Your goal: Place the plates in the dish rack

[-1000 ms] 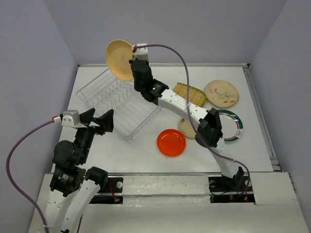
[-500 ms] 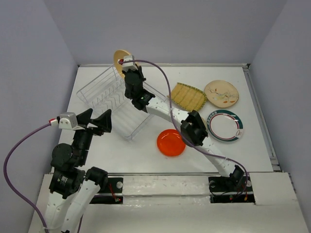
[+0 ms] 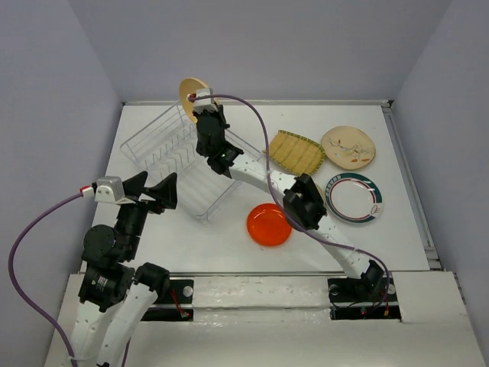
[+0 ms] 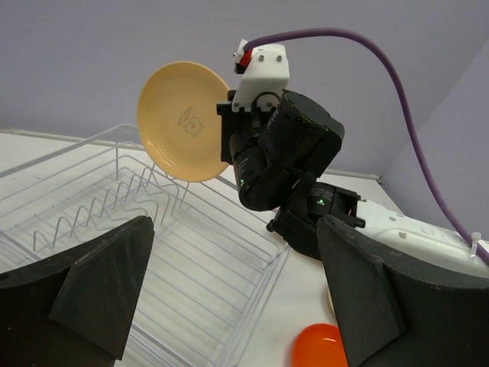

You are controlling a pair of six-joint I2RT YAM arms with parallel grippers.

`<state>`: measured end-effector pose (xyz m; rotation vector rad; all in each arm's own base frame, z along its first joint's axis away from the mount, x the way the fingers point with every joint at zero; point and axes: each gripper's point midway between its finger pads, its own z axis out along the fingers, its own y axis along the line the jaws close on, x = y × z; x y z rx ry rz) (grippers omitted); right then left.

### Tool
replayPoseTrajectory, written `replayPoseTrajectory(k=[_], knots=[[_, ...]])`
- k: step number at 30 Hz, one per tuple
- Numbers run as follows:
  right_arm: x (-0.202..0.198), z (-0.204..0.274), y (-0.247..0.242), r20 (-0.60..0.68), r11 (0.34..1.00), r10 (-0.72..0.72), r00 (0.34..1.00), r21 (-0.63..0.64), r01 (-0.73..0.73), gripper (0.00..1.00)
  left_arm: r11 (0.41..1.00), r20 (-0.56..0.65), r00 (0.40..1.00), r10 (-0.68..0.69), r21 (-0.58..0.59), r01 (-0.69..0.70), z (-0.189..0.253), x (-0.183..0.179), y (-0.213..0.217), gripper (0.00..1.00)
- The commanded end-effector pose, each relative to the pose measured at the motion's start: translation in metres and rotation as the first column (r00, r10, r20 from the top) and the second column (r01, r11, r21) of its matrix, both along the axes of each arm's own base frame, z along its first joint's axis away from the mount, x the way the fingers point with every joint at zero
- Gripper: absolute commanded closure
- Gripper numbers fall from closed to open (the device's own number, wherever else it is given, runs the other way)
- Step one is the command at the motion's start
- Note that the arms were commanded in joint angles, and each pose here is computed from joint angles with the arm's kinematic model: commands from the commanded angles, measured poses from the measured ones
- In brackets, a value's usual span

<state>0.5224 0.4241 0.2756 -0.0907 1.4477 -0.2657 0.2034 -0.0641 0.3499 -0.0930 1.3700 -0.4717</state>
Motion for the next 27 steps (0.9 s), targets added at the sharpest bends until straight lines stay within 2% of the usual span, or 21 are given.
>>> replayPoseTrajectory(k=[1, 17, 27], knots=[[-0.002, -0.004, 0.009, 0.012, 0.996, 0.033, 0.999, 0.078, -0.034, 0.93, 1.0, 0.056, 0.998, -0.011, -0.01, 0.011, 0.014, -0.001, -0.002, 0.01], [-0.019, -0.064, 0.048, -0.075, 0.993, 0.117, 0.99, -0.006, -0.118, 0.93, 1.0, 0.05, 0.999, -0.018, -0.006, 0.019, 0.013, 0.002, -0.004, 0.01], [-0.024, -0.103, 0.065, -0.181, 0.978, 0.199, 0.963, 0.102, -0.183, 0.93, 1.0, 0.047, 0.999, -0.023, -0.005, 0.023, 0.011, 0.002, -0.005, 0.01]])
